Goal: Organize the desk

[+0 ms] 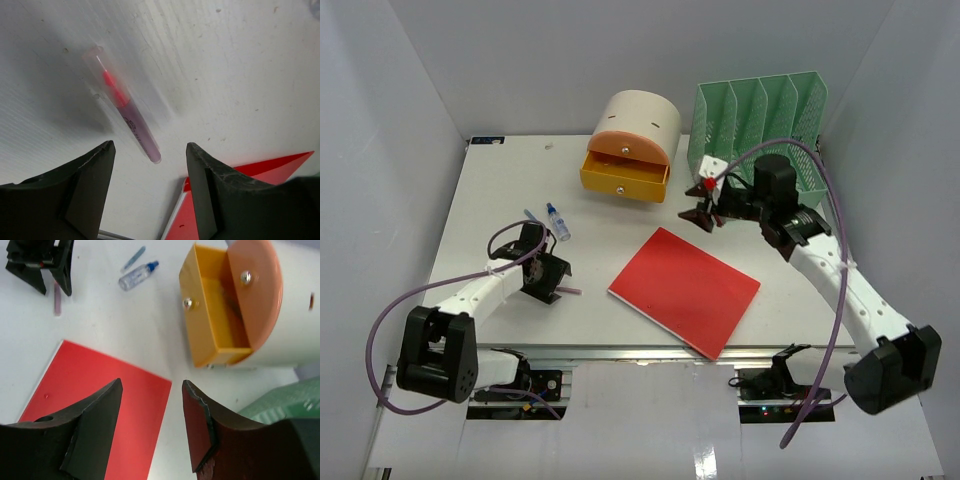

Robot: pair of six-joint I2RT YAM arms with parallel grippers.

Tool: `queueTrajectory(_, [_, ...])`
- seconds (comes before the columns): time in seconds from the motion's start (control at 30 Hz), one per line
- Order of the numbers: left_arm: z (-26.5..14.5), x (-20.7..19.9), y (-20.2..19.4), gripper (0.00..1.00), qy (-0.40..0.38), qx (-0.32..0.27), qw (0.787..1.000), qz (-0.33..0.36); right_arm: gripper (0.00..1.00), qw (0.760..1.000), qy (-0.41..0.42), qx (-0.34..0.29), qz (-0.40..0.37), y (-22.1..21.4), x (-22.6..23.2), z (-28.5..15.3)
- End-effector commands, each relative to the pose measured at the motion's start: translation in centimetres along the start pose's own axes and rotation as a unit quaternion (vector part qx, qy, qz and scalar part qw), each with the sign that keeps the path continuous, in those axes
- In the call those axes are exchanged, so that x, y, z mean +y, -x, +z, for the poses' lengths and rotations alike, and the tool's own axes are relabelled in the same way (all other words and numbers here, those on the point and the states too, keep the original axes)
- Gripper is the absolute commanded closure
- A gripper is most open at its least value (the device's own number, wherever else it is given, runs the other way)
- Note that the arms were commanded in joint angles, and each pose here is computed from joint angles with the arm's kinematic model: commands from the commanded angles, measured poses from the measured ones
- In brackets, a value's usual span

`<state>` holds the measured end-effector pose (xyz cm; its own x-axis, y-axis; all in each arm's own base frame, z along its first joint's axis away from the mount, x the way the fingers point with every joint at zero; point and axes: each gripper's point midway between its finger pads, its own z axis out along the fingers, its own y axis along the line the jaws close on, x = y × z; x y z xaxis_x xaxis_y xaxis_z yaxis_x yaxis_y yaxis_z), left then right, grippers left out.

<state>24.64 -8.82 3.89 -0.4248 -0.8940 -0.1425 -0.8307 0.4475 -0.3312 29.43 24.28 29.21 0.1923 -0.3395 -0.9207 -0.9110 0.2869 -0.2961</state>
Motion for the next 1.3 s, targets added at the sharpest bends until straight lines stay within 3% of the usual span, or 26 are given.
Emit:
queueTrajectory(0.0, [0.3,0.0,-0.4,0.37,0.023,0.019,0.999,-0.016,0.42,0.998,0.007,-0.01,0.055,-3.4,1.8,-3.8])
queueTrajectory(0.23, [1.6,0.9,0.0,0.49,0.056,0.008,0.998,-0.019,0.41,0.996,-0.006,-0.053,0.077,-3.8,2.4,-7.0])
queueTrajectory(0.63, [4.1,2.1,-0.3,0.58,0.115,0.024,0.993,0.0,0.41,0.992,0.006,-0.075,0.102,-4.9,3.8,-8.6])
queueTrajectory(0.87, [4.0,1.9,-0.7,0.79,0.109,0.039,0.993,0.009,0.41,0.993,-0.002,-0.074,0.09,-4.8,3.7,-8.7])
queueTrajectory(1.03, [1.8,-0.3,-0.5,0.98,0.05,0.039,0.998,0.019,0.41,0.994,-0.008,-0.072,0.084,-4.8,3.6,-8.8])
queueTrajectory(1.17, [-2.4,-3.9,-0.6,1.0,-0.054,0.046,0.996,0.053,0.41,0.994,-0.011,-0.071,0.08,-4.9,3.6,-8.8])
queueTrajectory(1.27, [-6.8,-8.6,-0.1,1.0,-0.176,0.025,0.977,0.121,0.41,0.995,-0.014,-0.068,0.077,-5.1,3.5,-8.8])
